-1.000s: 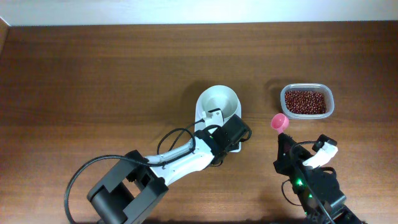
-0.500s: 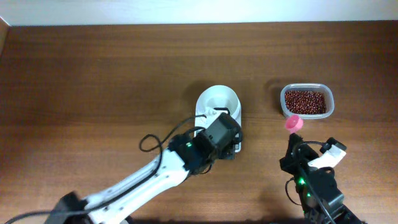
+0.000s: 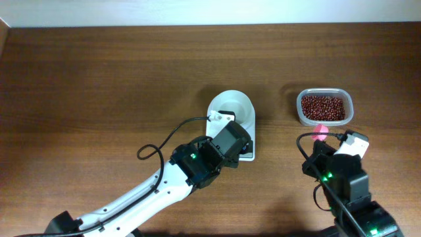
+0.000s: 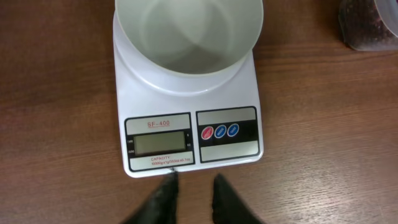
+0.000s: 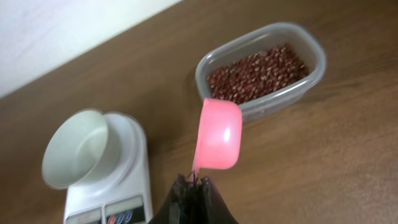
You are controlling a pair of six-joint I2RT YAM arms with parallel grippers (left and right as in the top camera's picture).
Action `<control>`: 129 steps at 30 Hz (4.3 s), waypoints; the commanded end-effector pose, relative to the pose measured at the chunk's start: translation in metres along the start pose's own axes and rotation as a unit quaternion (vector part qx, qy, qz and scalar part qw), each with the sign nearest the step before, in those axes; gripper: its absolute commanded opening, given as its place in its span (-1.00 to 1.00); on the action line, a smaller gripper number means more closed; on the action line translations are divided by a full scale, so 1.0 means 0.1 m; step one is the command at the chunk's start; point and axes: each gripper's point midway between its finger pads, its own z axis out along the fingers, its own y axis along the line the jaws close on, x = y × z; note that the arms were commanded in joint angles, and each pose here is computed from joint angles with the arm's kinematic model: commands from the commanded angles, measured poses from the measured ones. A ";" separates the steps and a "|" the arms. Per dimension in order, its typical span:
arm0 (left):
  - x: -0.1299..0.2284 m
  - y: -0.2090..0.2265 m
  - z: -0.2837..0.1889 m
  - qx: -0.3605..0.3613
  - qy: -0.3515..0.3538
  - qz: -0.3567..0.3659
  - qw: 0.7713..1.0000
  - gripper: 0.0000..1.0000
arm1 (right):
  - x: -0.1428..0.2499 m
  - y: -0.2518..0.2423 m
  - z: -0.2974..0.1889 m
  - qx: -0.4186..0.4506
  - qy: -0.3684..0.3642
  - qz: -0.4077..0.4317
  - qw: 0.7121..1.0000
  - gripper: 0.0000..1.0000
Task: Scoop and weigh 50g on scale
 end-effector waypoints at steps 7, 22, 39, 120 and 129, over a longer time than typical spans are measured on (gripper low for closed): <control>-0.04 0.00 -0.03 -0.002 -0.009 0.005 1.000 0.99 | 0.18 0.60 -0.18 -0.155 0.109 -0.005 0.982 -0.92; 0.16 -0.32 -0.06 0.089 0.052 -0.013 0.995 0.98 | 0.13 0.37 -0.06 -0.088 0.086 -0.045 0.991 -0.92; 0.09 -0.25 -0.05 0.069 0.034 -0.013 0.997 0.98 | 0.05 0.53 -0.05 -0.105 0.100 -0.054 0.988 -0.92; 0.09 -0.25 -0.05 0.069 0.034 -0.013 0.997 0.98 | -0.45 -0.24 0.49 0.084 0.304 -0.075 0.946 -0.92; 0.09 -0.25 -0.05 0.069 0.034 -0.013 0.997 0.98 | -0.45 -0.25 0.49 0.082 0.306 -0.088 0.944 -0.92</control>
